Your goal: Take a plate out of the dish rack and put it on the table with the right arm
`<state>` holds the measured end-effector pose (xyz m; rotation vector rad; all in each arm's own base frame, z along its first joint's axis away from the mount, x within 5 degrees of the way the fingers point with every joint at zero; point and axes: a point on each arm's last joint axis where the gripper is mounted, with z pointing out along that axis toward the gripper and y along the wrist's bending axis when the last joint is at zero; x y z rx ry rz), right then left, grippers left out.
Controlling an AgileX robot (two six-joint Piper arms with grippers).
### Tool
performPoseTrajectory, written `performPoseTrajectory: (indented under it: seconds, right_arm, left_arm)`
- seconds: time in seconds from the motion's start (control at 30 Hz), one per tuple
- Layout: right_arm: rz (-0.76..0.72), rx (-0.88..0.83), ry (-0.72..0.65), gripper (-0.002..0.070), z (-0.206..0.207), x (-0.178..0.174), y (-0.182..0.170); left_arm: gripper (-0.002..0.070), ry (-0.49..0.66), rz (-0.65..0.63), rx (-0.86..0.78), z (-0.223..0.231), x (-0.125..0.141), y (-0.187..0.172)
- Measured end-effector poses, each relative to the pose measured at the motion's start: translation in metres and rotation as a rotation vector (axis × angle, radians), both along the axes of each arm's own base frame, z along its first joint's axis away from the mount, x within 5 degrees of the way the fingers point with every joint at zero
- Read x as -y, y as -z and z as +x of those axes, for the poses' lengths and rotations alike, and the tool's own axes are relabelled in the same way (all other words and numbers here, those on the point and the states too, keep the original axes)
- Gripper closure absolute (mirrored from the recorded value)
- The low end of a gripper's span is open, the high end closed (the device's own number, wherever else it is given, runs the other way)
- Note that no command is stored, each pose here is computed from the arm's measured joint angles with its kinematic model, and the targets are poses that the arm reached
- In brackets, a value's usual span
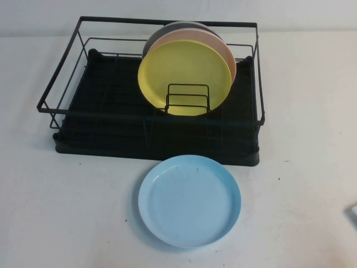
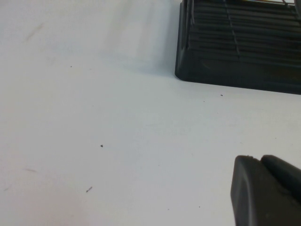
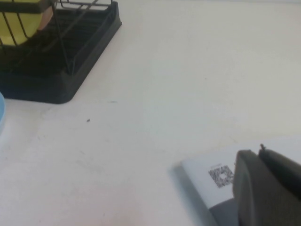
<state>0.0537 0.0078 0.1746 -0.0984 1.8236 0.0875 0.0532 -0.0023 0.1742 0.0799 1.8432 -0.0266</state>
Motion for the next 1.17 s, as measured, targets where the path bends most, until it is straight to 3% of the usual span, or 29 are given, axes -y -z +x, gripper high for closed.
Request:
performPoseTrajectory:
  seconds: [1.17]
  right_arm:
    - [0.001,-0.036,-0.012,0.0694,-0.001,-0.0011,0.0031]
  left_arm:
    - [0.0679,0.0,0.0,0.0,0.0,0.0,0.0]
